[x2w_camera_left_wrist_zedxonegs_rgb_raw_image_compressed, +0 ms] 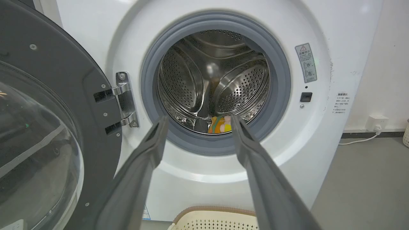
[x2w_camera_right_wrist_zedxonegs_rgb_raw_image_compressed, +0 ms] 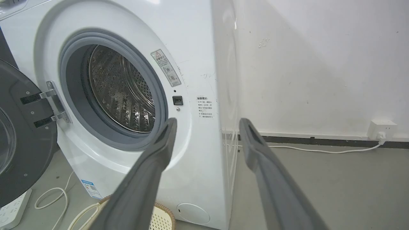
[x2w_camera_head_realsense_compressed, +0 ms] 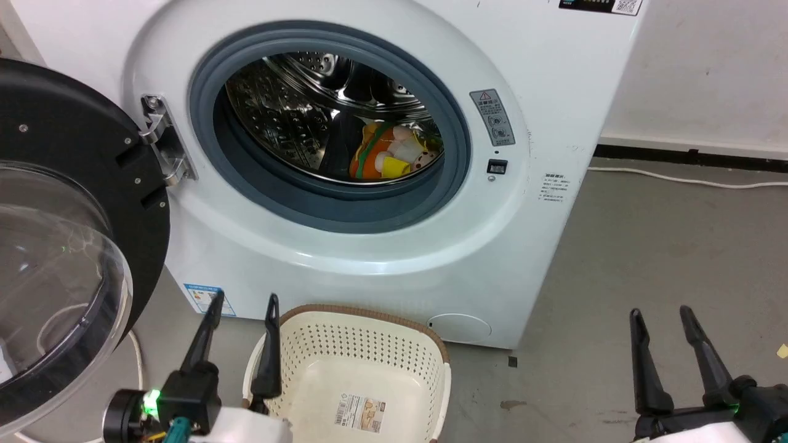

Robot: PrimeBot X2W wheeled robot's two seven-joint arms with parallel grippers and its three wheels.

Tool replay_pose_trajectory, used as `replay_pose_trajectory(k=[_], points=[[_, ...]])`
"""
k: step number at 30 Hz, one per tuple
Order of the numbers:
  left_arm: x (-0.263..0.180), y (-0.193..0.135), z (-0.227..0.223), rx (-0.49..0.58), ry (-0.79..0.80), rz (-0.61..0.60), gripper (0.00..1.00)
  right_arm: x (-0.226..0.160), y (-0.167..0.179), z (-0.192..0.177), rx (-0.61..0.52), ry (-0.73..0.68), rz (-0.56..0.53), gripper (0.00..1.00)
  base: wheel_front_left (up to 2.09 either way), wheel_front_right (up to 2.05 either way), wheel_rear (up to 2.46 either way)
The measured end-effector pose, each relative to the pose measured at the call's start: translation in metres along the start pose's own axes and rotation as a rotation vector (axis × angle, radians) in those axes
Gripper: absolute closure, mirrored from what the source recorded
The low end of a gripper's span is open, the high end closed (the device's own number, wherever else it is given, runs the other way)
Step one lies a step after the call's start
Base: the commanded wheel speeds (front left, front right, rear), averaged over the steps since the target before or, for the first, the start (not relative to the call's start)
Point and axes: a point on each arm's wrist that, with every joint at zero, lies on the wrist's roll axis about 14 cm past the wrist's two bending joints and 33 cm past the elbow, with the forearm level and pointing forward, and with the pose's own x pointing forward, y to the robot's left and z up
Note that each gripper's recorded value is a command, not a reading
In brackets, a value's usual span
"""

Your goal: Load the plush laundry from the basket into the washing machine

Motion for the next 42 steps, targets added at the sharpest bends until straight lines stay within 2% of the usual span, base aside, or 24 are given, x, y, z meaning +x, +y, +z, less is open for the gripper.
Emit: replay_pose_trajectory(k=[8,14,15,42], points=[[-0.014,0.001,-0.026,0.043,0.084,-0.004,0.0,-0.013,-0.003,-0.015,-0.002,0.054,-0.013,0.0,0.0,0.0,0.0],[-0.016,0.001,-0.033,0.015,0.108,0.013,0.0,-0.015,-0.002,-0.02,0.002,0.07,-0.012,0.0,0.0,0.0,0.0],[-0.016,0.0,-0.034,0.013,0.109,0.012,1.0,-0.015,-0.002,-0.02,0.002,0.071,-0.012,1.0,0.0,0.0,0.0],[-0.013,0.0,-0.036,0.012,0.139,0.011,1.0,-0.015,-0.002,-0.024,-0.022,0.111,-0.007,1.0,0.0,0.0,0.0]])
